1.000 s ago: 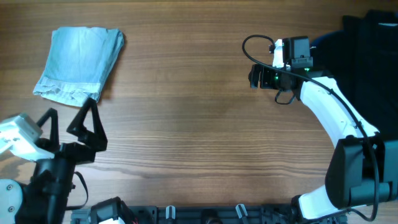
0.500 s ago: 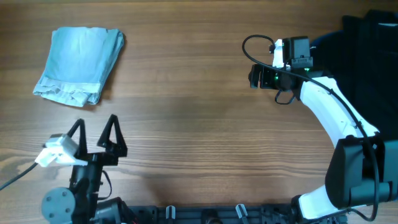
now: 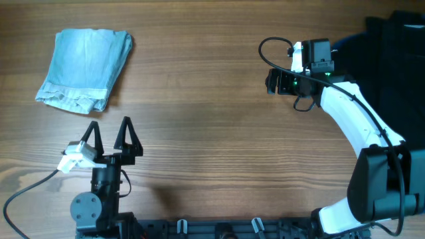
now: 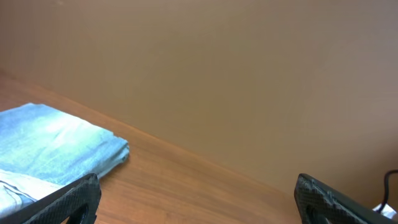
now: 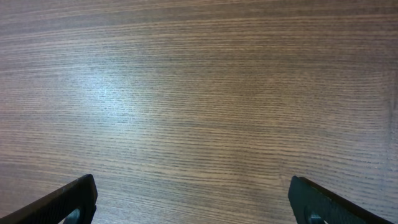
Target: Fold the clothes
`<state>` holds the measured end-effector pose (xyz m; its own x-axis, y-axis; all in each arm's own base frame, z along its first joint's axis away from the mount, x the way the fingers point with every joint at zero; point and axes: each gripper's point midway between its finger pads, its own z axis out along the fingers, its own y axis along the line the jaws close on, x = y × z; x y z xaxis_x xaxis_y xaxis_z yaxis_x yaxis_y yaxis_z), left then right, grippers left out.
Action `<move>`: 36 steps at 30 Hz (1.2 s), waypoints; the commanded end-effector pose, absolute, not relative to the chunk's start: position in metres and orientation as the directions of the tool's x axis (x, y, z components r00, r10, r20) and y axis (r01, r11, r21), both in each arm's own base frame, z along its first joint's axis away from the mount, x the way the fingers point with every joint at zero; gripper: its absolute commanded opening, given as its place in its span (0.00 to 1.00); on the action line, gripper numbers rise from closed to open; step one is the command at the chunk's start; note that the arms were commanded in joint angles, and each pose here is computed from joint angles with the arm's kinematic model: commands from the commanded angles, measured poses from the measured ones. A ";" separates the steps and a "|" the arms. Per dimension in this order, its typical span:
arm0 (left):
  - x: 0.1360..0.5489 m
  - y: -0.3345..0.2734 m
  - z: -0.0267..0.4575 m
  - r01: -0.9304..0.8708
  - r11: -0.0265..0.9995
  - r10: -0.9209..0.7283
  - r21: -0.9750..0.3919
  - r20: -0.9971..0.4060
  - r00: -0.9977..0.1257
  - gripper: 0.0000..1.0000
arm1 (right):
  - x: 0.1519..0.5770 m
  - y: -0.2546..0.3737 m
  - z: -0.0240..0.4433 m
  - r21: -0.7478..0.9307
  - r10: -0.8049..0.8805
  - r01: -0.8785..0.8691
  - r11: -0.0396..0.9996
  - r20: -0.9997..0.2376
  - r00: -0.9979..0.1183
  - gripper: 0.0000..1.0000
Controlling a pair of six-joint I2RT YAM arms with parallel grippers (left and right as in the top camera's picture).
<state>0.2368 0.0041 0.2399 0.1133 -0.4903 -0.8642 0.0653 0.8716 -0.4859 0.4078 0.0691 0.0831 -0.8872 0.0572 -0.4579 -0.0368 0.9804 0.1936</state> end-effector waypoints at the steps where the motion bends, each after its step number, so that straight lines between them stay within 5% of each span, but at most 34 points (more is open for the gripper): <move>1: 0.236 0.011 0.235 0.031 0.868 -0.495 -0.496 -0.857 0.145 1.00 | 0.413 0.067 0.084 0.195 0.071 -0.023 0.980 -0.462 -0.884 1.00; 20: 0.246 0.010 0.162 -0.082 0.864 -0.500 -0.497 -0.866 -0.015 1.00 | 0.413 0.067 0.084 0.195 0.071 -0.023 0.980 -0.462 -0.884 1.00; 36: 0.246 0.010 0.159 -0.087 0.864 -0.500 -0.496 -0.866 -0.025 1.00 | 0.413 0.067 0.084 0.195 0.068 -0.027 0.980 -0.463 -0.884 1.00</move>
<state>0.2462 0.0084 0.1597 -0.0345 -0.4985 -0.8662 -0.0787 0.8654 -0.4949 0.4078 0.0691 0.0831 -0.8872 0.0572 -0.4579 -0.0368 0.9804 0.1936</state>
